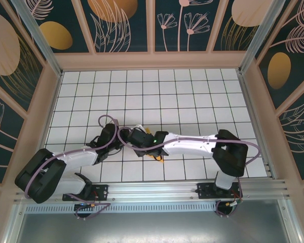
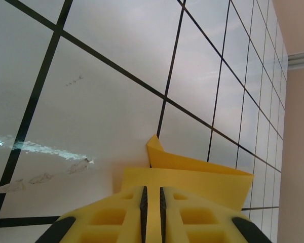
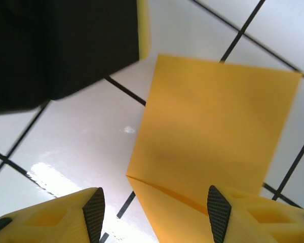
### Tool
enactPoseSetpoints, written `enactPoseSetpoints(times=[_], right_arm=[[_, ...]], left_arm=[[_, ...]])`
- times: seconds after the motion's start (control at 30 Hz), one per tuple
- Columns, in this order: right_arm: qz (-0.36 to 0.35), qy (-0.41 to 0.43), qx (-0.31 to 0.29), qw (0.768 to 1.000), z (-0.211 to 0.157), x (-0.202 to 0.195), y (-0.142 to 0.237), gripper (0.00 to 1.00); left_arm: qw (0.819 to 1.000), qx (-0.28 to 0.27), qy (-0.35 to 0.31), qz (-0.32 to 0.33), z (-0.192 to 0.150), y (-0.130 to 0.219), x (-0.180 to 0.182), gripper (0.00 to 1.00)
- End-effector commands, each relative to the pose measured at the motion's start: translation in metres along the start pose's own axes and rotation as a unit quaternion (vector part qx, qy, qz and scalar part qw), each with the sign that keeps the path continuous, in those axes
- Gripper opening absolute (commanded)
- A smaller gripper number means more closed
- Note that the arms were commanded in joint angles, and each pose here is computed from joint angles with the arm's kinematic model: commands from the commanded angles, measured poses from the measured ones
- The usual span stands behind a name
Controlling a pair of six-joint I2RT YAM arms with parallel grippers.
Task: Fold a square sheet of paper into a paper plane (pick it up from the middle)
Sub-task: Turn over the paper at the bottom-center of the table.
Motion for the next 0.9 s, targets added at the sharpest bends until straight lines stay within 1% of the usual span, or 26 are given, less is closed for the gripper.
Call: enactPoseSetpoints(times=[0.0,0.07,0.17,0.2,0.23,0.27,0.3,0.33,0.37,0.4,0.43,0.47,0.5,0.57,0.6,0.63,0.73,0.87], right_arm=[[0.002,0.002,-0.034,0.999,0.005,-0.008,0.009,0.60],[-0.017,-0.016,-0.047,0.999,0.011,-0.014,0.021,0.60],[-0.029,-0.039,-0.122,0.991,0.022,-0.022,0.060,0.62],[-0.025,-0.056,-0.147,0.987,0.024,-0.029,0.071,0.69],[-0.018,-0.071,-0.163,0.984,0.022,-0.036,0.076,0.91],[-0.006,-0.085,-0.176,0.981,0.021,-0.041,0.081,0.99],[0.023,-0.093,-0.169,0.981,0.016,-0.042,0.081,0.99],[0.065,-0.094,-0.147,0.982,0.012,-0.043,0.077,0.99],[0.088,-0.121,-0.124,0.981,0.011,-0.049,0.072,0.96],[0.124,-0.152,-0.097,0.976,0.010,-0.056,0.065,0.76],[0.179,-0.171,-0.065,0.967,0.006,-0.056,0.058,0.51],[0.205,-0.192,-0.046,0.959,0.004,-0.059,0.051,0.34],[0.231,-0.204,-0.031,0.951,0.001,-0.057,0.047,0.20],[0.262,-0.212,-0.006,0.942,-0.007,-0.050,0.040,0.09],[0.257,-0.221,0.010,0.941,-0.011,-0.050,0.034,0.02],[0.248,-0.227,0.023,0.942,-0.016,-0.051,0.027,0.00],[0.249,-0.232,0.056,0.939,-0.025,-0.051,0.011,0.00],[0.221,-0.251,0.077,0.939,-0.032,-0.063,-0.010,0.00]], left_arm=[[1.000,-0.007,0.011,-0.025,0.004,0.002,-0.006,0.19],[1.000,-0.008,0.008,-0.022,0.005,0.002,-0.006,0.19],[1.000,-0.012,0.002,-0.018,0.006,0.005,-0.005,0.19],[1.000,-0.015,-0.003,-0.015,0.007,0.006,-0.005,0.19],[1.000,-0.018,-0.006,-0.013,0.007,0.007,-0.005,0.19],[1.000,-0.019,-0.010,-0.016,0.008,0.007,-0.007,0.19],[1.000,-0.019,-0.013,-0.020,0.009,0.008,-0.009,0.19],[0.999,-0.017,-0.017,-0.025,0.009,0.008,-0.011,0.19],[0.999,-0.014,-0.020,-0.028,0.009,0.007,-0.013,0.19],[0.999,-0.010,-0.023,-0.032,0.008,0.007,-0.015,0.19],[0.999,-0.005,-0.029,-0.038,0.008,0.006,-0.018,0.19],[0.999,0.000,-0.032,-0.040,0.007,0.005,-0.020,0.19],[0.999,0.005,-0.034,-0.041,0.006,0.004,-0.021,0.19],[0.998,0.014,-0.037,-0.045,0.005,0.002,-0.023,0.19],[0.998,0.018,-0.036,-0.048,0.004,0.002,-0.024,0.19],[0.998,0.020,-0.036,-0.050,0.004,0.001,-0.024,0.19],[0.997,0.032,-0.038,-0.055,0.002,-0.002,-0.025,0.19],[0.995,0.058,-0.043,-0.064,-0.003,-0.007,-0.028,0.19]])
Point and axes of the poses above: each hand's point on the last joint's axis, 136 mm out from that joint toward the fingers, its own y axis back along the fingers, its own x axis along the line the jaws close on, z = x × y, the point moved 6 cm from there along y, back along the fingers, and after that the axes turned 2 degrees about -y, right-handed, at the moved point
